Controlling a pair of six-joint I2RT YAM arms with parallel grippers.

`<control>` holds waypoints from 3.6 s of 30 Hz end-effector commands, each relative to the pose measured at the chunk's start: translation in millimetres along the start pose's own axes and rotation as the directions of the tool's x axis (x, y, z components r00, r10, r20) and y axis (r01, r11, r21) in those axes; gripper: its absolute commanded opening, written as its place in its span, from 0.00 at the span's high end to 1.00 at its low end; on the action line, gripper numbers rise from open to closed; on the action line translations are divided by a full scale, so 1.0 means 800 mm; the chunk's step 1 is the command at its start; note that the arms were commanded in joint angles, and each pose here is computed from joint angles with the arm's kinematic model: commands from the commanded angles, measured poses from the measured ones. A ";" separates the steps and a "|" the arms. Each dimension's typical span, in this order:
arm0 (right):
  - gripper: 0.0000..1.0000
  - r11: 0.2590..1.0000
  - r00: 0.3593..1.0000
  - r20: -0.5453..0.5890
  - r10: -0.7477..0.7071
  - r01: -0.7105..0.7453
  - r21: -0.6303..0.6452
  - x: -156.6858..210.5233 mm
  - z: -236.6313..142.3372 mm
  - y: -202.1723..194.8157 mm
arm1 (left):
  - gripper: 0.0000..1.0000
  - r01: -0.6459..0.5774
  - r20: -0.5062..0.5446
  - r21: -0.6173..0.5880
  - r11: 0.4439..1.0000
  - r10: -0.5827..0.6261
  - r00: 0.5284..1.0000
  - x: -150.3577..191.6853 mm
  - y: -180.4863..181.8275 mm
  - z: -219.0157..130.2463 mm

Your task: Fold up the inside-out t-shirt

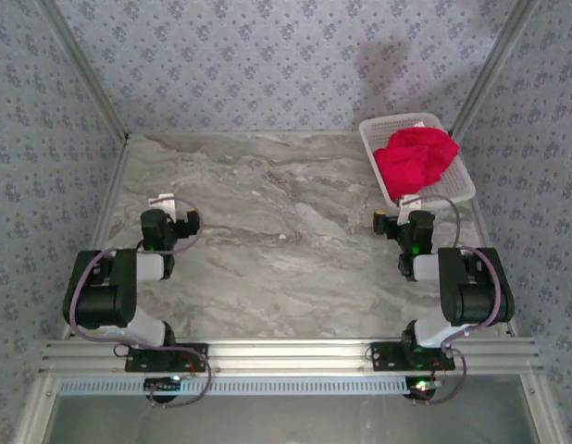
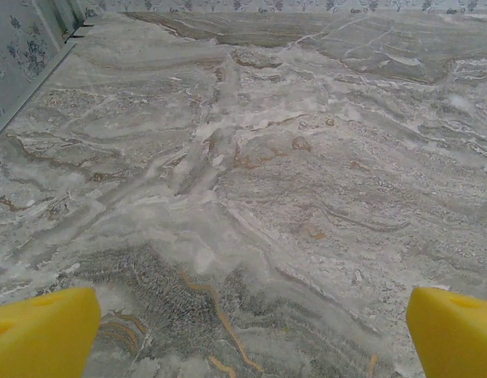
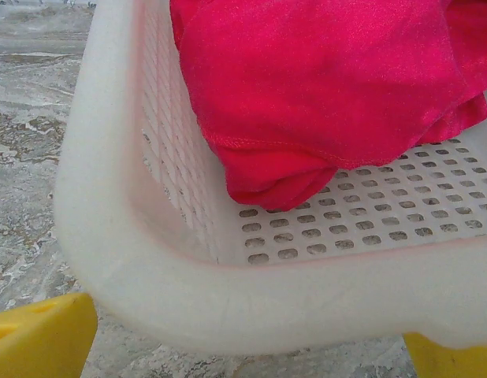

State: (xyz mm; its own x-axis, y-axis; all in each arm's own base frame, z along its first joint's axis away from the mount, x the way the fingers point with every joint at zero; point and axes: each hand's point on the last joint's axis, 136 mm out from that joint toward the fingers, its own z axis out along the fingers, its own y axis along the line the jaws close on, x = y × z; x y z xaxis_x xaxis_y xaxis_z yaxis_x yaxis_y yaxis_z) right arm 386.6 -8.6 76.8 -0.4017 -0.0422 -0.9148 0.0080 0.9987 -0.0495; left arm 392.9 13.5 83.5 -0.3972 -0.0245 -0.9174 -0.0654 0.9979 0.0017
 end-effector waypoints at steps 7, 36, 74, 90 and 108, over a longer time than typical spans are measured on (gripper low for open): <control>0.00 1.000 1.000 0.028 0.004 -0.004 0.005 -0.013 0.000 -0.002 | 0.00 0.005 0.014 0.003 1.000 -0.005 1.000 -0.009 0.000 0.004; 0.00 0.866 0.872 -0.210 0.442 -0.354 0.354 -0.102 -0.106 -0.018 | 0.00 0.097 -0.105 0.026 0.995 -0.093 0.990 -0.081 -0.038 -0.049; 1.00 0.349 0.411 -0.021 0.911 -0.744 0.570 -0.155 0.109 -0.063 | 0.01 0.330 -0.122 -0.332 0.884 -0.387 0.914 -0.040 0.038 -0.061; 1.00 0.567 0.559 0.182 0.809 -0.824 0.011 -0.388 -0.053 -0.019 | 0.08 0.390 -0.174 -0.254 0.885 -0.438 0.882 -0.021 0.015 -0.043; 1.00 0.676 0.769 0.338 0.542 -0.161 -0.719 -0.650 -0.353 0.194 | 0.00 0.402 -0.200 -0.233 0.885 -0.448 0.871 -0.015 0.008 -0.035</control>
State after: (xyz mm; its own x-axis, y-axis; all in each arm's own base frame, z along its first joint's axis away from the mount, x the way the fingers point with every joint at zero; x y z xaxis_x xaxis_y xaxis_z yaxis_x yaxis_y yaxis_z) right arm 363.1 145.9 640.6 -0.0197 0.5793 -0.8149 -0.4620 0.7175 0.5213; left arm 362.7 21.6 98.0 -0.5053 -0.4769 -0.7192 -0.4508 0.8566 -0.2513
